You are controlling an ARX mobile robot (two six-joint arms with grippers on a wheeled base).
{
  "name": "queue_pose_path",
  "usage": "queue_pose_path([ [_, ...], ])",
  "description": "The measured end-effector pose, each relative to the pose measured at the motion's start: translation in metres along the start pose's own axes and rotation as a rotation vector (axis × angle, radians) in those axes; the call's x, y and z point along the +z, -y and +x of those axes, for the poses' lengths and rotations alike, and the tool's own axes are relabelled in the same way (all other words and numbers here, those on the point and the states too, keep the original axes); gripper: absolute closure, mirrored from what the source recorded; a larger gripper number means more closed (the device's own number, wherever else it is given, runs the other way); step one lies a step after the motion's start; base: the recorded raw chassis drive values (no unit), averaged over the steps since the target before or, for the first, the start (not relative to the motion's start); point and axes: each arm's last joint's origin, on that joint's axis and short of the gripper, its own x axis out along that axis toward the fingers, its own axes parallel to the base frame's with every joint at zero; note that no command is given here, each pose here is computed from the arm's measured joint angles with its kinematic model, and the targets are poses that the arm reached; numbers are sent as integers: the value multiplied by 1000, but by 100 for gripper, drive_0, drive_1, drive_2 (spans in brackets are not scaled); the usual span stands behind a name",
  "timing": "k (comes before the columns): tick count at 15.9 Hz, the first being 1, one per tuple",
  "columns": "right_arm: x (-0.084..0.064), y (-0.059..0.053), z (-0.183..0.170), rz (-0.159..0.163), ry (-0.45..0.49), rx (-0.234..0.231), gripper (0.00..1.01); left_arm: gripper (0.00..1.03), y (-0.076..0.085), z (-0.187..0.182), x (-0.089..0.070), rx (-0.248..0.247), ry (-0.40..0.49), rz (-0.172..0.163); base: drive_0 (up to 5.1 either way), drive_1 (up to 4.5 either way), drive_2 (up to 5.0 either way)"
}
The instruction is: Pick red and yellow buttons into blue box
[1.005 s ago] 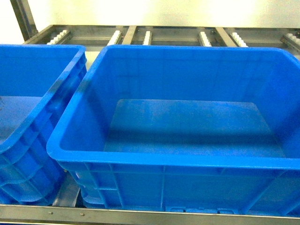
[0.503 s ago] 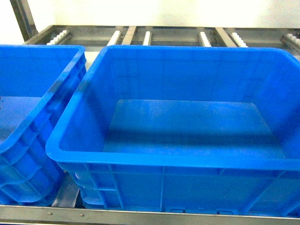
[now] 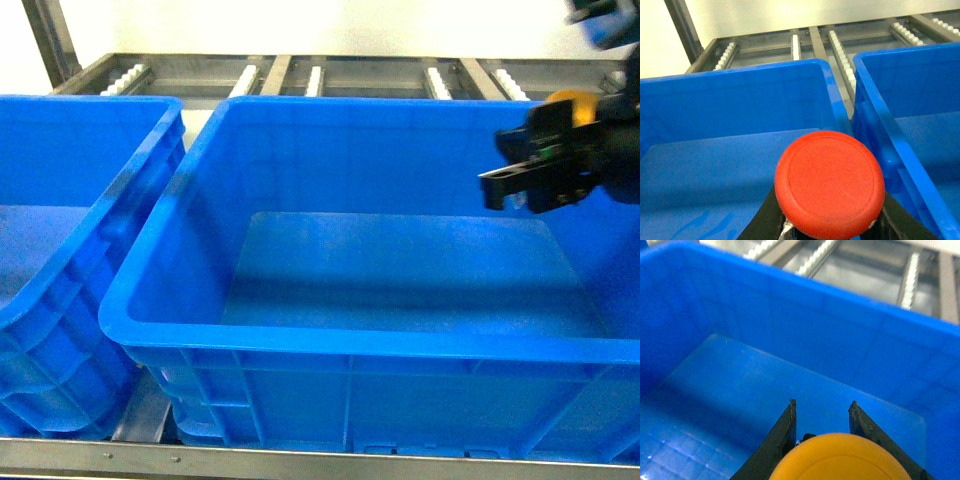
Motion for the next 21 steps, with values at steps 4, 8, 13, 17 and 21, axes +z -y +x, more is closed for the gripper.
queue_pose_path([
  [4, -29, 3, 58, -82, -195, 75, 43, 78, 0, 0, 0, 0, 1, 0, 0, 0, 0],
  [8, -7, 19, 8, 29, -12, -58, 4, 78, 0, 0, 0, 1, 0, 0, 0, 0, 0],
  [13, -18, 40, -154, 99, 180, -266, 3, 78, 0, 0, 0, 0, 0, 3, 0, 0, 0],
  [17, -51, 12, -244, 122, 208, -354, 3, 78, 0, 0, 0, 0, 1, 3, 0, 0, 0],
  [21, -48, 10, -249, 114, 240, -359, 3, 78, 11, 23, 22, -79, 49, 23, 0, 0, 0],
])
